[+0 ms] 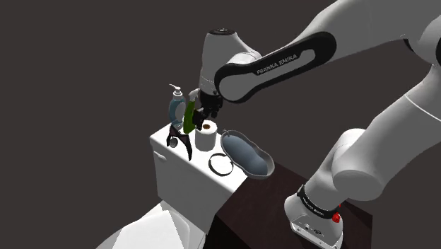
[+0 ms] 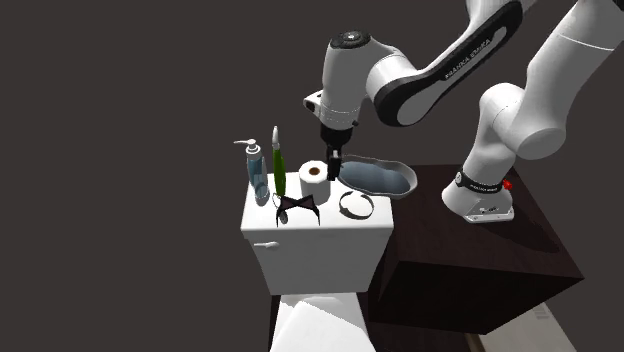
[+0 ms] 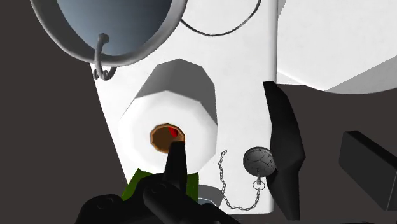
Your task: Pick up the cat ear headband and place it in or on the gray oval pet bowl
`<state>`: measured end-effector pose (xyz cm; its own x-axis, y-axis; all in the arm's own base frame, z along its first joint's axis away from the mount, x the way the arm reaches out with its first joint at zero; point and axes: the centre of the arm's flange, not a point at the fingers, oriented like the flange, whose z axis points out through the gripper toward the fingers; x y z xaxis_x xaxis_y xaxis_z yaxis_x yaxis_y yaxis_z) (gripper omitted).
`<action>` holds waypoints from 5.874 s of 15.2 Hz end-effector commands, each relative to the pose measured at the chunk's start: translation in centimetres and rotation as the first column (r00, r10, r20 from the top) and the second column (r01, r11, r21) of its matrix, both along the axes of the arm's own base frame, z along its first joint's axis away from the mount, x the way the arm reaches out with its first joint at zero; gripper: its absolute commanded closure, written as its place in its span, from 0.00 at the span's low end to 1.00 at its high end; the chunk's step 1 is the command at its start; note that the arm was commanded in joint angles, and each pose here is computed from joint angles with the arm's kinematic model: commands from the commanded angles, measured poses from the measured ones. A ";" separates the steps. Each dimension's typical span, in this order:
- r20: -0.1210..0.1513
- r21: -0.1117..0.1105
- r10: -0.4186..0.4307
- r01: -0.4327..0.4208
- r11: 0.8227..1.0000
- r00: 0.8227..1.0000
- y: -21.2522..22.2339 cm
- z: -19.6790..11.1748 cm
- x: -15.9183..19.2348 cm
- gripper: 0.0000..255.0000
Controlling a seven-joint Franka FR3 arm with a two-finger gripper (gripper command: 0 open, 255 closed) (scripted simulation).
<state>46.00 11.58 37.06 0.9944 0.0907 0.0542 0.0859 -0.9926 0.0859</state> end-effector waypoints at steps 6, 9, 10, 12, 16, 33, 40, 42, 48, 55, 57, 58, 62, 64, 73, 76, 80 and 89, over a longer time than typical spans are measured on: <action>0.062 0.007 0.000 -0.001 1.000 0.998 4.2 -5.1 5.4 0.00; 0.083 0.009 0.000 -0.001 1.000 0.997 5.7 -6.9 7.4 0.00; 0.083 0.009 0.000 -0.001 1.000 0.997 5.6 -7.4 7.5 0.00; 0.083 0.009 0.000 -0.001 1.000 0.997 5.6 -8.5 7.7 0.00; 0.083 0.009 0.000 -0.001 1.000 0.997 5.4 -10.5 8.0 0.00; 0.083 0.009 0.000 -0.001 1.000 0.997 5.4 -10.8 8.0 1.00; 0.083 0.009 0.000 -0.001 1.000 0.997 5.4 -7.7 8.0 1.00; 0.083 0.009 0.000 -0.001 1.000 0.997 5.4 -6.6 8.0 1.00; 0.083 0.009 0.000 -0.001 1.000 0.997 5.4 -3.4 8.0 1.00; 0.083 0.009 0.000 -0.001 1.000 0.997 5.4 0.2 8.0 1.00; 0.083 0.009 0.000 -0.001 1.000 0.997 5.4 1.3 8.0 1.00; 0.083 0.009 0.000 -0.001 1.000 0.997 5.4 1.8 8.0 1.00; 0.083 0.009 0.000 -0.001 1.000 0.997 5.4 3.9 8.0 1.00; 0.083 0.009 0.000 -0.001 1.000 0.997 5.4 5.0 8.0 1.00; 0.083 0.009 0.000 -0.001 1.000 0.997 0.4 7.4 2.0 1.00; 0.083 0.009 0.000 -0.001 1.000 0.997 -2.2 7.9 -1.0 1.00; 0.083 0.009 0.000 -0.001 1.000 0.997 -5.5 8.6 -5.0 1.00; 0.083 0.009 0.000 -0.001 1.000 0.997 -13.1 10.1 -14.1 1.00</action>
<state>33.18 -0.64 46.77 0.9865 0.0892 0.1375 0.0780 -0.9934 0.0845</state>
